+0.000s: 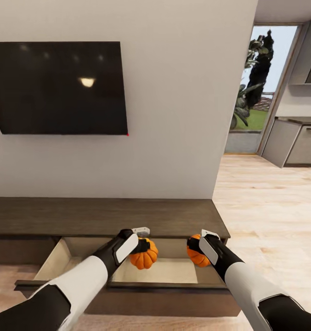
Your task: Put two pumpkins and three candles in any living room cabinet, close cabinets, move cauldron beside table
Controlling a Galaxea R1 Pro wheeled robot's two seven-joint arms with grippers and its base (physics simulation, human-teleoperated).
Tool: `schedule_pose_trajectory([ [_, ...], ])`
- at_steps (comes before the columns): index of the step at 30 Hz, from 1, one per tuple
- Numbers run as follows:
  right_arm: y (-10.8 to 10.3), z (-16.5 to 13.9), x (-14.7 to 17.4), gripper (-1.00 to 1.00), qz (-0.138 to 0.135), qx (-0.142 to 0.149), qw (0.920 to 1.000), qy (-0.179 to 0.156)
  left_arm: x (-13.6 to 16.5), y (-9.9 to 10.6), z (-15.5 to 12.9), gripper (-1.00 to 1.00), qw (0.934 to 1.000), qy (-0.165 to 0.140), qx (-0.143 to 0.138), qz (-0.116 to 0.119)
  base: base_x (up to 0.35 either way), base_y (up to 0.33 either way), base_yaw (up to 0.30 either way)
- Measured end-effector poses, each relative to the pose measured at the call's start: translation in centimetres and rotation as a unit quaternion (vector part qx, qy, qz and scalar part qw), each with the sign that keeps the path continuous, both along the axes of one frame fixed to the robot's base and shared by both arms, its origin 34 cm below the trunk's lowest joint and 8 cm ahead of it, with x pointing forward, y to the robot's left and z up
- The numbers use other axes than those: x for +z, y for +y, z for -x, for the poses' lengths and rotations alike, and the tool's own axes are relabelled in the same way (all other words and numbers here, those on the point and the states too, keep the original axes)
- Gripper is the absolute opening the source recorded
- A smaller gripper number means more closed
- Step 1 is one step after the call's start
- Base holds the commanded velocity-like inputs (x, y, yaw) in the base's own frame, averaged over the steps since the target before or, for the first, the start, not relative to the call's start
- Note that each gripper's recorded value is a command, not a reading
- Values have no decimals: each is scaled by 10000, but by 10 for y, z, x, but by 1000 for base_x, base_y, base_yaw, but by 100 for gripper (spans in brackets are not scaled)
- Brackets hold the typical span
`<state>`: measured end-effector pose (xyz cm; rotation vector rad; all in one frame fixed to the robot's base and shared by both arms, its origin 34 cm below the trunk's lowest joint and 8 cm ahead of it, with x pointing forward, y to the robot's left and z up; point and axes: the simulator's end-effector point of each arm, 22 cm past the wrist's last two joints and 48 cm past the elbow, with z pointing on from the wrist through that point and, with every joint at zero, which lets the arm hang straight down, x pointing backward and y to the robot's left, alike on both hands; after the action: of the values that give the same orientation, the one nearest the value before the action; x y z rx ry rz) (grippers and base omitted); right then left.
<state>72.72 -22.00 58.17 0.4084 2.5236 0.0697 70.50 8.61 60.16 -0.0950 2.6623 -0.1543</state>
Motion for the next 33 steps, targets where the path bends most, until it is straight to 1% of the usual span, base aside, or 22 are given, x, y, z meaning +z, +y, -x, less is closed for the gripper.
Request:
schedule_pose_trajectory([
  [3,0,1,-5,-100,9,22,10000,41,9,-1,-9,-100,10000,-5,-93,-28,0,0,0],
  [4,1,5,-8,-100,-17,80,9998,173,18,-1,-18,-100,9999,-55,-95,-13,0,0,0],
  [5,3,4,-8,-100,-30,115,9998,187,22,2,-23,-100,9999,-92,-119,-85,0,0,0],
  [7,6,2,-7,-100,-55,159,9997,183,22,3,-24,-100,10000,-50,-47,-12,0,0,0],
  [8,7,2,-9,-100,-54,169,9997,183,20,4,-24,-100,10000,-37,-37,-26,0,0,0],
  [9,8,1,-9,-100,-67,187,9997,167,20,5,-25,-100,10000,-21,38,31,0,0,0],
  [11,10,0,-12,-100,-69,211,9996,149,17,7,-26,-100,9999,-5,107,63,0,0,0],
  [14,13,0,-17,-100,-6,297,9995,104,12,7,-26,-100,9998,-8,158,101,0,0,0],
  [25,13,3,-38,-100,31,333,9994,77,-10,6,-23,-100,9998,-35,160,107,0,0,0],
  [29,13,4,-46,-100,30,324,9994,75,-15,7,-26,-100,9995,-154,235,135,0,0,0],
  [33,12,5,-54,-100,28,318,9995,63,-23,6,-26,-100,9994,-181,258,151,0,0,0],
])
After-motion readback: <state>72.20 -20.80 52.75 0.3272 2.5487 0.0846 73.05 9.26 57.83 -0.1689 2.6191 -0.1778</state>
